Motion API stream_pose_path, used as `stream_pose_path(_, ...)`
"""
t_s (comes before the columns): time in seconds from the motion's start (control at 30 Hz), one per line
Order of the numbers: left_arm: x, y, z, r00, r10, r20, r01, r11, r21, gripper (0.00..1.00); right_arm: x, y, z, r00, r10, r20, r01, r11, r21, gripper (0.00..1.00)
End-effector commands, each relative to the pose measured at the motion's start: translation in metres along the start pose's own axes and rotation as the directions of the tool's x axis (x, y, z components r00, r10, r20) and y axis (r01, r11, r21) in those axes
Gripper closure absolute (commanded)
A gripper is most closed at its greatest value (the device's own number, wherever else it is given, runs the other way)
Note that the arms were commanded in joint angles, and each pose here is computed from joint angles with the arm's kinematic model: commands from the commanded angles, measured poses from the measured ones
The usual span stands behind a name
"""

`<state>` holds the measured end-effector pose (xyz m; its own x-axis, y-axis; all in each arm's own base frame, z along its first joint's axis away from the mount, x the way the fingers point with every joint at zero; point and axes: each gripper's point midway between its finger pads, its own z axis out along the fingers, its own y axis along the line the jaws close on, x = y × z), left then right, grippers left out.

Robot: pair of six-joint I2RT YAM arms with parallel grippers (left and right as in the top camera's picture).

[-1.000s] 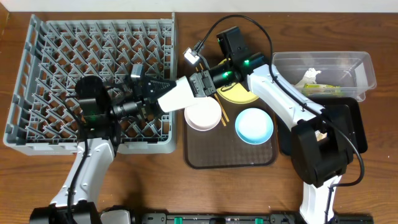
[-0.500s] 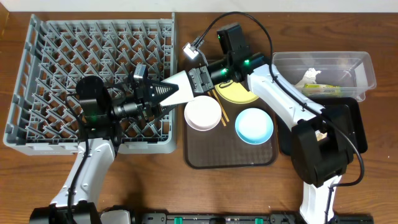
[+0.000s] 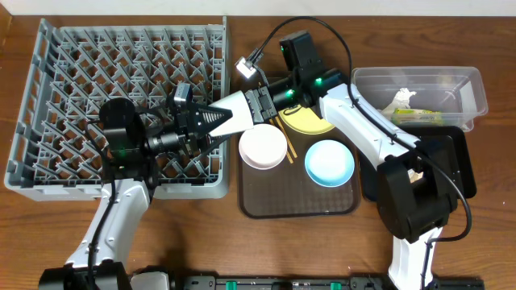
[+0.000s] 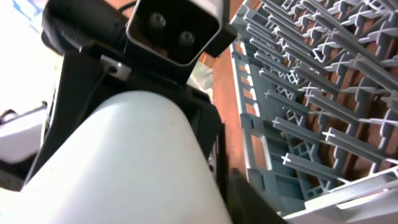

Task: Sort waste into correct bins and load items into the dishwasher
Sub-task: 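Grasp the white cup with the left gripper and release the right, then lower the white cup into the dish rack with the left gripper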

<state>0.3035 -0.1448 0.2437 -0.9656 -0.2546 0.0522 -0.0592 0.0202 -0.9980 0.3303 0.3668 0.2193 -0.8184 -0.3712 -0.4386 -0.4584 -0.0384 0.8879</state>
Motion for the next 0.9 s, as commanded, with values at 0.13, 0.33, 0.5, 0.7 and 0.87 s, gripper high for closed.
stream_pose_path(0.13,-0.006,-0.005,0.001,0.996,0.085,0.027,-0.085,0.996,-0.002,0.64,0.0,0.003,-0.005,1.0,-0.012,-0.002,0.012,0.999,-0.037,0.44)
stream_pose_path(0.33,-0.011,-0.013,-0.005,0.986,0.159,0.051,-0.159,0.987,0.008,0.66,-0.016,-0.015,-0.044,0.996,-0.009,0.086,0.006,0.999,0.038,0.09)
stream_pose_path(0.5,-0.021,-0.014,-0.016,0.977,0.19,0.097,-0.191,0.982,0.002,0.67,-0.031,-0.043,-0.094,0.98,-0.005,0.199,-0.029,0.985,0.169,0.01)
stream_pose_path(0.7,-0.043,-0.014,-0.029,0.947,0.24,0.213,-0.239,0.97,-0.034,0.68,-0.028,-0.055,-0.13,0.968,-0.024,0.248,-0.063,0.939,0.337,0.01)
stream_pose_path(0.87,-0.064,-0.02,-0.048,0.913,0.253,0.319,-0.248,0.967,-0.059,0.7,-0.014,-0.044,-0.144,0.978,-0.074,0.193,-0.059,0.795,0.604,0.01)
